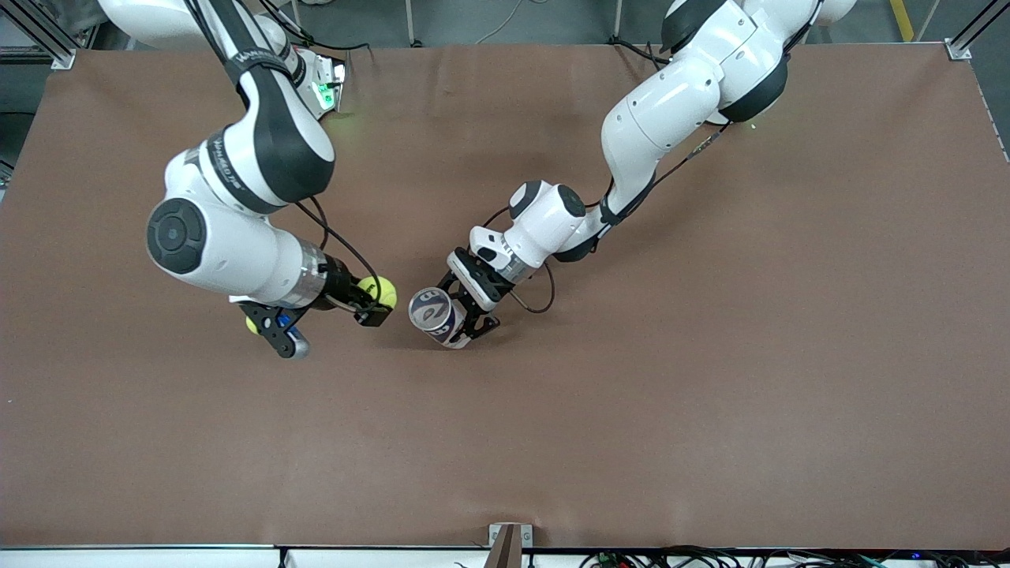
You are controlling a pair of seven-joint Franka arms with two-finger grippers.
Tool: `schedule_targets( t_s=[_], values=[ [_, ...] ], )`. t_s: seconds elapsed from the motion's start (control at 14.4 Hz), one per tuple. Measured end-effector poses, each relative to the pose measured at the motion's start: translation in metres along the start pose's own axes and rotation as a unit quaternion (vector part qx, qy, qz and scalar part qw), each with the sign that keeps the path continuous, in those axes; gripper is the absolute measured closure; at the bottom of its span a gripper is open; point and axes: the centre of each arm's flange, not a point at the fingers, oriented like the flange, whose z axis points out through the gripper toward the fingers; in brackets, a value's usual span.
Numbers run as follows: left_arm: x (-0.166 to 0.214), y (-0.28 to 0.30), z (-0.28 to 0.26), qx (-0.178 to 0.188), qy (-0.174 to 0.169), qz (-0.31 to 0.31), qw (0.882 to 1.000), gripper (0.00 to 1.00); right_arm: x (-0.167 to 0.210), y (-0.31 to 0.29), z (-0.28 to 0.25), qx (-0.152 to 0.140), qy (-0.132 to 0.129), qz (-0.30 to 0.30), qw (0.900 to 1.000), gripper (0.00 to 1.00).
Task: Insert tennis ball vertically with right arm
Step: 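Move the held ball above the can opening with the right gripper, then open the right gripper to drop the ball into the can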
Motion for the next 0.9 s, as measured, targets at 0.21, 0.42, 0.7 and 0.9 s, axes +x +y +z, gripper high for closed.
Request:
schedule_targets(
  t_s=[0.21,0.42,0.7,0.9],
  values=[
    [0.0,0.0,0.0,0.0,0.0,0.0,1.0,0.36,-0.006,-0.012,0.023,0.007,0.006,0.009,1.0,0.33],
    [0.0,0.0,0.0,0.0,0.0,0.0,1.0,0.35,-0.007,-0.019,0.039,0.009,0.009,0.013,1.0,0.33],
    [-0.001,0.0,0.0,0.001,0.0,0.0,1.0,0.34,-0.021,-0.027,0.05,0.009,0.011,0.014,1.0,0.33],
    [-0.001,-0.001,0.0,0.001,0.0,0.0,1.0,0.33,-0.032,-0.031,0.06,0.002,0.01,0.011,1.0,0.33]
  ],
)
